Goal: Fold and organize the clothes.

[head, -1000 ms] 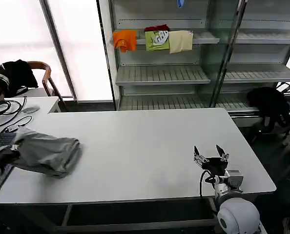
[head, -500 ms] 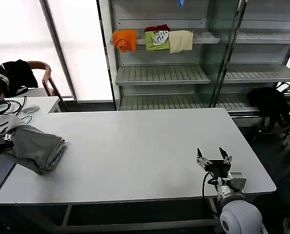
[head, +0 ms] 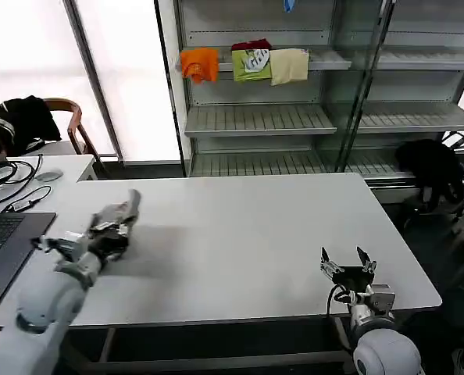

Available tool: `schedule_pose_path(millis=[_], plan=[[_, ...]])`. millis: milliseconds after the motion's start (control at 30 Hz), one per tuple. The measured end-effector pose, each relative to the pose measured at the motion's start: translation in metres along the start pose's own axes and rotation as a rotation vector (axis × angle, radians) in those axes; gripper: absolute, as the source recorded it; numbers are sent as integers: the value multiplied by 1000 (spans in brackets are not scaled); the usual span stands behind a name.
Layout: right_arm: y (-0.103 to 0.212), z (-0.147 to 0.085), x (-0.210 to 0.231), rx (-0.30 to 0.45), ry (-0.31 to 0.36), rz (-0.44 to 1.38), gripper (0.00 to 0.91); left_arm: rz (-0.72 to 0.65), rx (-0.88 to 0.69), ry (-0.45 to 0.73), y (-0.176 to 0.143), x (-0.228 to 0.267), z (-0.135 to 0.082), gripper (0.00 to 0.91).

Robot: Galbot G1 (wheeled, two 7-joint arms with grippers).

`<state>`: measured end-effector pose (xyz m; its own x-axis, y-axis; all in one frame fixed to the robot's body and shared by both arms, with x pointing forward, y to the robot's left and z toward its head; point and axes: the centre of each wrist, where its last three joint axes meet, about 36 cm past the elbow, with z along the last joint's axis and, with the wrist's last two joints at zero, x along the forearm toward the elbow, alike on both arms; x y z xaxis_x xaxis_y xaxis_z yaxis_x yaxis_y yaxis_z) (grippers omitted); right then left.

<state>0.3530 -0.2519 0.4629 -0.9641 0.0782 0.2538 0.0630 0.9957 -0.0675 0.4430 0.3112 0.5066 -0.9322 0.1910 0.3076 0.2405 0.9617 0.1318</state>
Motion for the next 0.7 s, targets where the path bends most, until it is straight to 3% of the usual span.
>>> schedule_pose_path(millis=[33, 67, 100, 133, 400, 700], plan=[[0, 1, 0, 1, 3, 2, 907, 25, -4, 0, -10, -5, 0, 20], [1, 1, 1, 1, 5, 2, 907, 49, -7, 1, -21, -10, 0, 81], [1, 1, 1, 3, 6, 3, 907, 74, -8, 3, -31, -16, 1, 212], [1, 2, 1, 3, 8, 3, 907, 97, -8, 4, -41, -21, 1, 907], [5, 5, -4, 5, 21, -2, 907, 228, -9, 16, -107, -56, 3, 907], [12, 5, -10, -9, 40, -18, 907, 281, 33, -2, -144, -72, -3, 907]])
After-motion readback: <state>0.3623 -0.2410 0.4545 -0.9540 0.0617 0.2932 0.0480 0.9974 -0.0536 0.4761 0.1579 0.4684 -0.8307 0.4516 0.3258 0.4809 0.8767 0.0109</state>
